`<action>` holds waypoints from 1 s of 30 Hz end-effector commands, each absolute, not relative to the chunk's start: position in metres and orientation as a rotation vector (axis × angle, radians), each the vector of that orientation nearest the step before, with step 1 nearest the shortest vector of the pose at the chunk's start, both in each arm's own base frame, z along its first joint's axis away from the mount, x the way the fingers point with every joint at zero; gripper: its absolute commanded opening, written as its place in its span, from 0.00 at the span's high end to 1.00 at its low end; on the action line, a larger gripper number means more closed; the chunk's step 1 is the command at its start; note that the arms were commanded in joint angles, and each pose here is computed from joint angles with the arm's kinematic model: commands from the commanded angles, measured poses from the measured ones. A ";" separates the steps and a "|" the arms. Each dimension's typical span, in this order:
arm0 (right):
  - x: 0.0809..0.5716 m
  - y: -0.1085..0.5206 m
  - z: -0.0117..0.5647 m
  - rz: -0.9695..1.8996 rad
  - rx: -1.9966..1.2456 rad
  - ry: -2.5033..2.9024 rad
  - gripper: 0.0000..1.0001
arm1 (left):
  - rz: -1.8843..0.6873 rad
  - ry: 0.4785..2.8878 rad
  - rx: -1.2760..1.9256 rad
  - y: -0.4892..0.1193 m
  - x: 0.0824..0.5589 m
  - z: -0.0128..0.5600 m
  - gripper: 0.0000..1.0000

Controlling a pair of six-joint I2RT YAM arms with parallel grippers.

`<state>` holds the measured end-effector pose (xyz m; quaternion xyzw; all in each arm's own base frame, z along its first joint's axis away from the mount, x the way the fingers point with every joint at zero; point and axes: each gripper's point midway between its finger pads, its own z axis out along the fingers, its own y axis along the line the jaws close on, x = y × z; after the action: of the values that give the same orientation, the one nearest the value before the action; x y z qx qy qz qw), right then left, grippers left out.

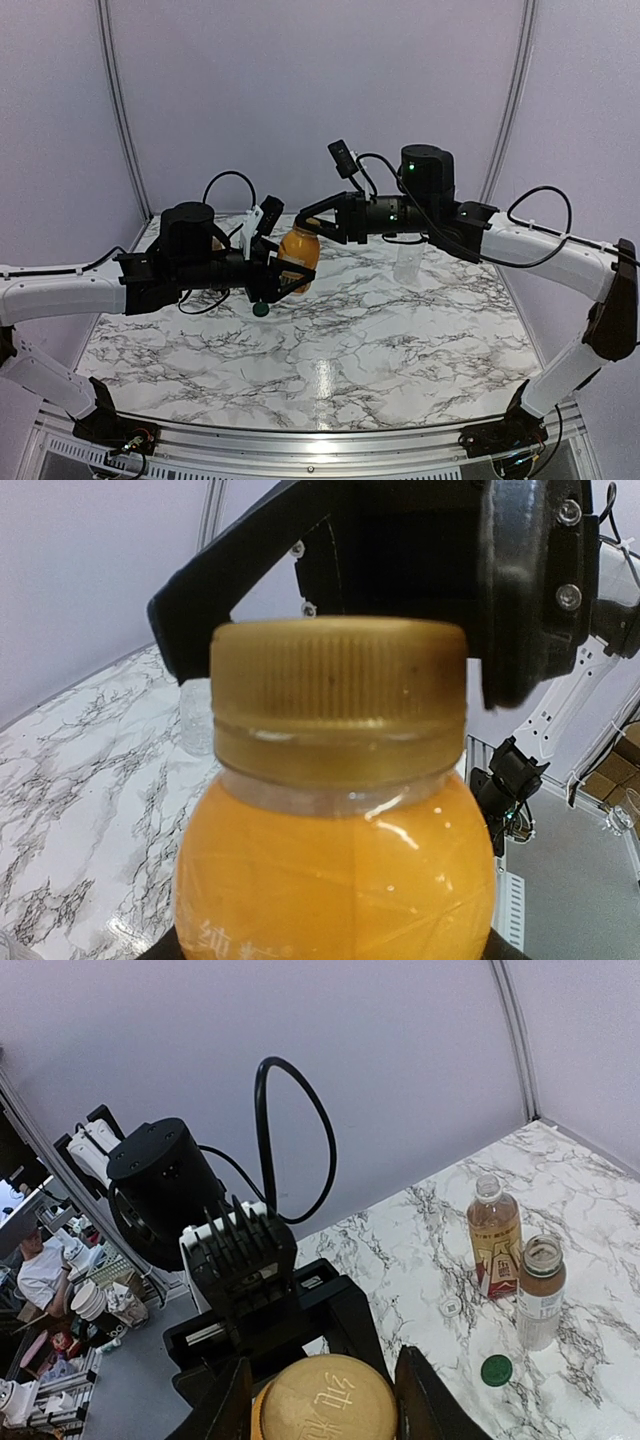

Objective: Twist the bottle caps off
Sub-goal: Unscrew the bottle cap from the plastic bottle.

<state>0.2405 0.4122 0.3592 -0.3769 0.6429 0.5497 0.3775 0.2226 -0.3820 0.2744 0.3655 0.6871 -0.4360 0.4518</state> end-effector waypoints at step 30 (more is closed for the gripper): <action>0.192 0.407 0.381 1.568 -1.221 1.322 1.00 | -1.333 1.390 1.040 -0.383 0.172 0.319 0.78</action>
<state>0.2319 0.4149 0.3458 -0.3910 0.6216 0.5734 0.3631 0.2141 -0.3825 0.2677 0.3693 0.6720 -0.4598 0.4479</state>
